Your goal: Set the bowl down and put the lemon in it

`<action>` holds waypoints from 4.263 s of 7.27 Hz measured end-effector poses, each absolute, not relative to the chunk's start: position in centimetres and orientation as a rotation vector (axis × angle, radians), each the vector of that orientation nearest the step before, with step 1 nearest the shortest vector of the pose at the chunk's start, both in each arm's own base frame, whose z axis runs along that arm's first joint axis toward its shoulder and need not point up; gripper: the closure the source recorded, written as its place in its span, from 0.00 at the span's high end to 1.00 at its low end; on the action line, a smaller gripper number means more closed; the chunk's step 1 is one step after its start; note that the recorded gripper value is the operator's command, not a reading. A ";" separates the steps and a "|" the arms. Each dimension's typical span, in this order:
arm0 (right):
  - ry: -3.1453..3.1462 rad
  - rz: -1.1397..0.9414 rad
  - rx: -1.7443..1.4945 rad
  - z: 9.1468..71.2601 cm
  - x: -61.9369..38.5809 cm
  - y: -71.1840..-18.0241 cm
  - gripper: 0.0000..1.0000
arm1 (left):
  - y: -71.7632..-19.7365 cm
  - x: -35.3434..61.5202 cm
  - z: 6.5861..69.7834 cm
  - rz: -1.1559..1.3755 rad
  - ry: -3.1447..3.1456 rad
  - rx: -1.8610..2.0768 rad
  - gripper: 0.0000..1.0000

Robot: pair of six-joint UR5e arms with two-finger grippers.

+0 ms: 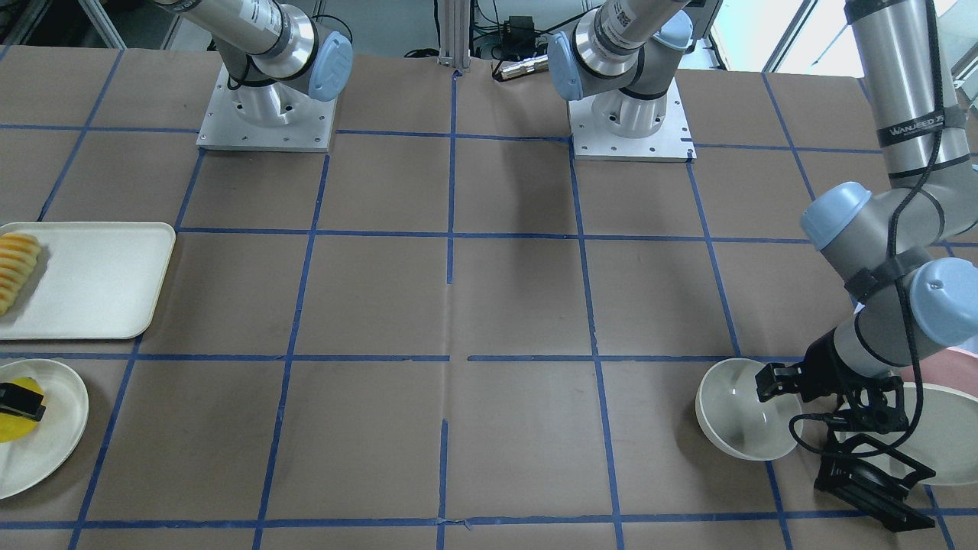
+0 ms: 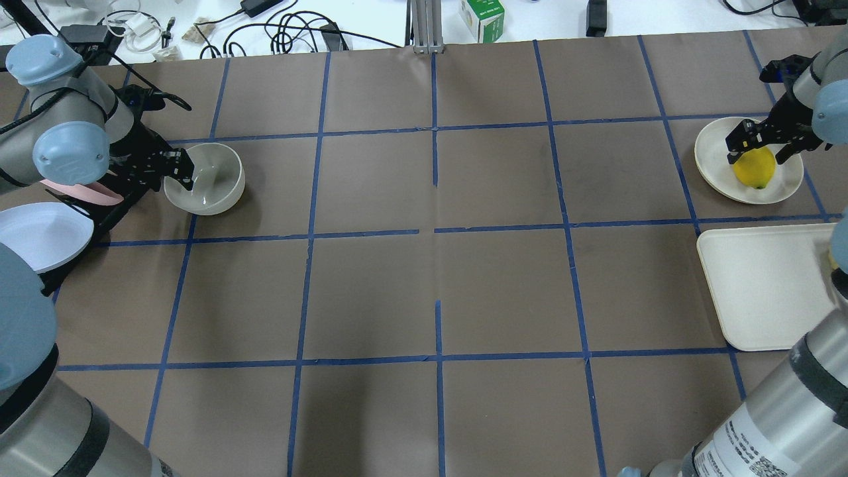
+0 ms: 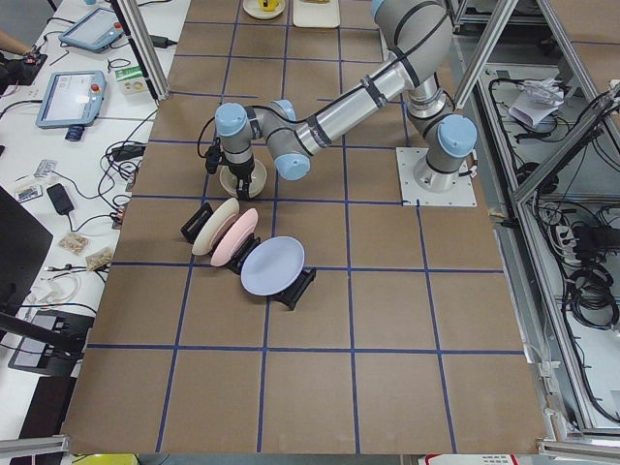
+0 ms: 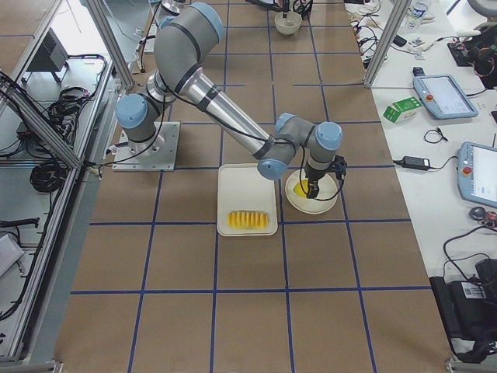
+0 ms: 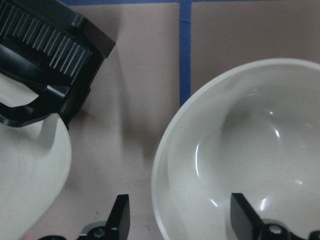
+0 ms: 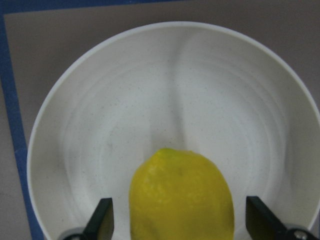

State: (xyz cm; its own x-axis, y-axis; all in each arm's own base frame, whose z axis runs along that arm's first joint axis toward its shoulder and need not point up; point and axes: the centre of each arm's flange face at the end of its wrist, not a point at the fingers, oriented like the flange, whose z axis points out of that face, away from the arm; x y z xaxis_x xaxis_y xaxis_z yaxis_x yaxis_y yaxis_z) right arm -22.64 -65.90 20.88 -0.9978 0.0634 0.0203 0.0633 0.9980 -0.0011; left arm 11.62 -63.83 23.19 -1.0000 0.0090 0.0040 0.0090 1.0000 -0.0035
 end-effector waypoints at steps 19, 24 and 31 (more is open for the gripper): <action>-3.178 -0.030 -0.225 39.2 6.1 -64.7 0.00 | -55.1 -27.9 23.4 0.042 -2.976 0.008 1.00; -3.223 -0.087 -0.236 38.7 18.5 -62.3 0.00 | -57.8 -17.9 37.3 0.032 -3.075 0.054 1.00; -3.202 -0.099 -0.253 29.3 35.2 -58.6 0.00 | -52.1 -11.1 48.8 -0.037 -3.124 0.168 1.00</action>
State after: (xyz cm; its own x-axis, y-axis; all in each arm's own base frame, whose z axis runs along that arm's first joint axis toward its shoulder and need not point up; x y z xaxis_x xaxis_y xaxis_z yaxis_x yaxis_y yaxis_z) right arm 35.19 -58.62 29.30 -0.9850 0.1589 -0.0666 0.1545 0.9857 0.0670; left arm -11.14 -52.13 48.83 -0.9942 -0.1071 0.0118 -0.1068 0.9940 0.0244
